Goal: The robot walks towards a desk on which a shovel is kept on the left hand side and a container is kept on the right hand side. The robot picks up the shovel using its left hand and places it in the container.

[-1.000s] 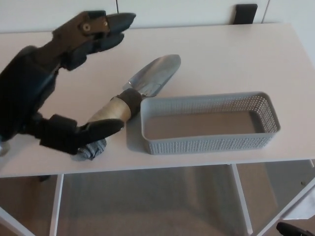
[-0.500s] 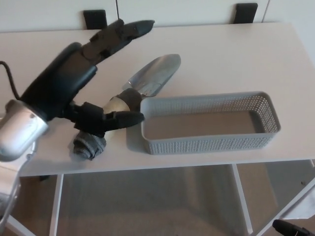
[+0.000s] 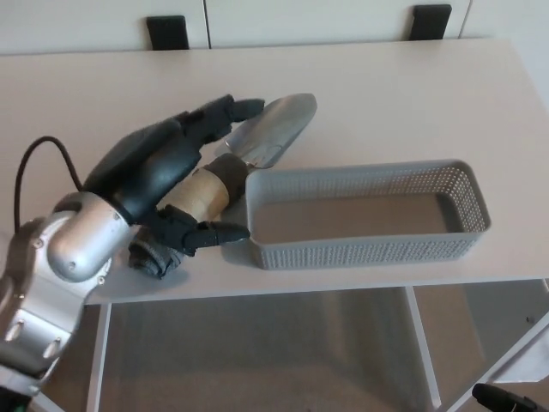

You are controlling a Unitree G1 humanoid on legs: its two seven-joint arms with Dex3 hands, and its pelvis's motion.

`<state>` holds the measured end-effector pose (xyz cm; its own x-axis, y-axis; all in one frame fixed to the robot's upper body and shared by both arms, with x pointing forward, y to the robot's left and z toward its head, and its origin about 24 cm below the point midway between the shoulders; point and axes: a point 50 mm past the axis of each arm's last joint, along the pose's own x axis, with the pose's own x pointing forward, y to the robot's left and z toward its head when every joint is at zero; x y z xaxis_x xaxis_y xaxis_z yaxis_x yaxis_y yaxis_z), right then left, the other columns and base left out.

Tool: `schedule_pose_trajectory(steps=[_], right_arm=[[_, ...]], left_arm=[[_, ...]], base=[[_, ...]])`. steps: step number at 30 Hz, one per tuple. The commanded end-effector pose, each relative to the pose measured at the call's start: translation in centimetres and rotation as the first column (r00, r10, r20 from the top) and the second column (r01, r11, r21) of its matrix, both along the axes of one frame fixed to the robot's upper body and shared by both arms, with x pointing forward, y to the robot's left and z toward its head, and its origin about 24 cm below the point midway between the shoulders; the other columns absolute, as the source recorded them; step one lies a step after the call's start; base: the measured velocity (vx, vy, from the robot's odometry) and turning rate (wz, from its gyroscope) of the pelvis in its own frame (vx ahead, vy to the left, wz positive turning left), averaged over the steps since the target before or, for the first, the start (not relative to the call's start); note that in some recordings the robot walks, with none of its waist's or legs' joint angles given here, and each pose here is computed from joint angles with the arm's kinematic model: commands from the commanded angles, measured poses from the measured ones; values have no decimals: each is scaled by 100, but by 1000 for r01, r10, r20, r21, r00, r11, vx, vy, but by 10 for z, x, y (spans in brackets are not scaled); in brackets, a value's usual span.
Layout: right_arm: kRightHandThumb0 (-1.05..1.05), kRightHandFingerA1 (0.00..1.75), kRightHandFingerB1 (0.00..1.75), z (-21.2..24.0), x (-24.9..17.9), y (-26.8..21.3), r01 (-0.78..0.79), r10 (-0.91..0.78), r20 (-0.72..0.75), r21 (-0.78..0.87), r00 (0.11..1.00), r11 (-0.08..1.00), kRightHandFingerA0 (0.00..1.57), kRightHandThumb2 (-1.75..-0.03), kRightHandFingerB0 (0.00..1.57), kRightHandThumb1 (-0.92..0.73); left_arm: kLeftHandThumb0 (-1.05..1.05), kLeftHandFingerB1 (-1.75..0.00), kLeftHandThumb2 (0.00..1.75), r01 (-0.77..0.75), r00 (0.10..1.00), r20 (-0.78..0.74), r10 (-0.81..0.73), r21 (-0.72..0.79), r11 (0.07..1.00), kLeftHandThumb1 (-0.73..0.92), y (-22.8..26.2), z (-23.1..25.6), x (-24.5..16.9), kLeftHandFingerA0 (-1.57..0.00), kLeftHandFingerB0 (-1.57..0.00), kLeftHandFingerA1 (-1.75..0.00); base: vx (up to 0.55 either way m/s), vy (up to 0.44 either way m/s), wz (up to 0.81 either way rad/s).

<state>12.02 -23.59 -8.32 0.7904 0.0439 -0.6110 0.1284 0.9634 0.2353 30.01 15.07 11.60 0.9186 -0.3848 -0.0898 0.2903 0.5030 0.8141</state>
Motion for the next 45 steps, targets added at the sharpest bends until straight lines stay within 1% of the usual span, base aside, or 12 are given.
schedule_pose_trajectory(steps=[1,13,14,16,17,20,21,22,32,33,35,45], right_arm=[[-10,60,51,9,0,-12,-61,64,25,-110,998,992,72,-51,54,-44],[-13,59,50,10,0,-9,-87,90,17,-137,996,987,72,-51,55,-41],[-14,59,50,10,-1,-9,-94,98,18,-145,995,985,72,-51,55,-42],[-15,58,50,10,-1,-10,-107,112,22,-154,994,982,72,-52,55,-42],[-15,58,50,10,-1,-10,-112,117,22,-160,993,981,72,-52,54,-42],[-14,59,50,10,-1,-9,-111,116,23,-157,993,981,73,-52,55,-41],[-15,59,51,10,-1,-9,-110,115,24,-153,993,982,72,-52,55,-41],[-17,58,50,10,-1,-9,-115,121,26,-158,992,981,74,-52,56,-41],[-18,58,49,13,0,-7,-142,149,24,-186,988,972,73,-52,55,-42],[-18,58,49,12,0,-8,-142,149,24,-189,989,972,74,-52,55,-41],[-18,58,49,12,0,-8,-153,162,29,-190,986,970,74,-52,55,-42],[-20,57,49,14,2,-8,-170,180,32,-198,983,965,74,-52,54,-42]], left_arm=[[-56,-29,72,-349,929,300,218,508,787,39,34,-19,20,-5,-8,-23],[-55,-30,66,-391,909,340,241,496,775,39,36,-20,27,-7,-11,-34],[-28,-46,85,-390,909,342,239,491,779,29,35,-21,26,-1,0,-50],[-28,-46,86,-384,911,338,236,488,783,31,34,-22,26,-1,0,-50],[-54,-33,65,-383,912,336,237,486,786,41,33,-23,26,-9,-10,-36],[-52,-39,70,-379,913,332,235,486,787,33,31,-27,25,0,-9,-38],[-50,-26,55,-380,914,332,235,493,783,49,30,-28,26,-12,-13,-30],[-29,-47,87,-382,913,333,235,498,779,32,30,-29,26,-1,0,-49],[-30,-47,89,-394,911,334,243,523,756,33,25,-38,31,-1,0,-49],[-55,-26,59,-397,910,329,252,518,758,52,24,-40,32,-13,-10,-32],[-30,-47,90,-402,909,327,260,513,758,35,24,-43,33,-1,0,-50],[-31,-48,88,-407,908,314,276,509,759,33,21,-49,37,-1,0,-49]], base=[[0,0,0],[0,0,0],[0,0,0],[0,0,0],[0,0,0],[0,0,0],[0,0,0],[0,0,0],[0,0,0],[0,0,0],[0,0,0],[0,0,0]])
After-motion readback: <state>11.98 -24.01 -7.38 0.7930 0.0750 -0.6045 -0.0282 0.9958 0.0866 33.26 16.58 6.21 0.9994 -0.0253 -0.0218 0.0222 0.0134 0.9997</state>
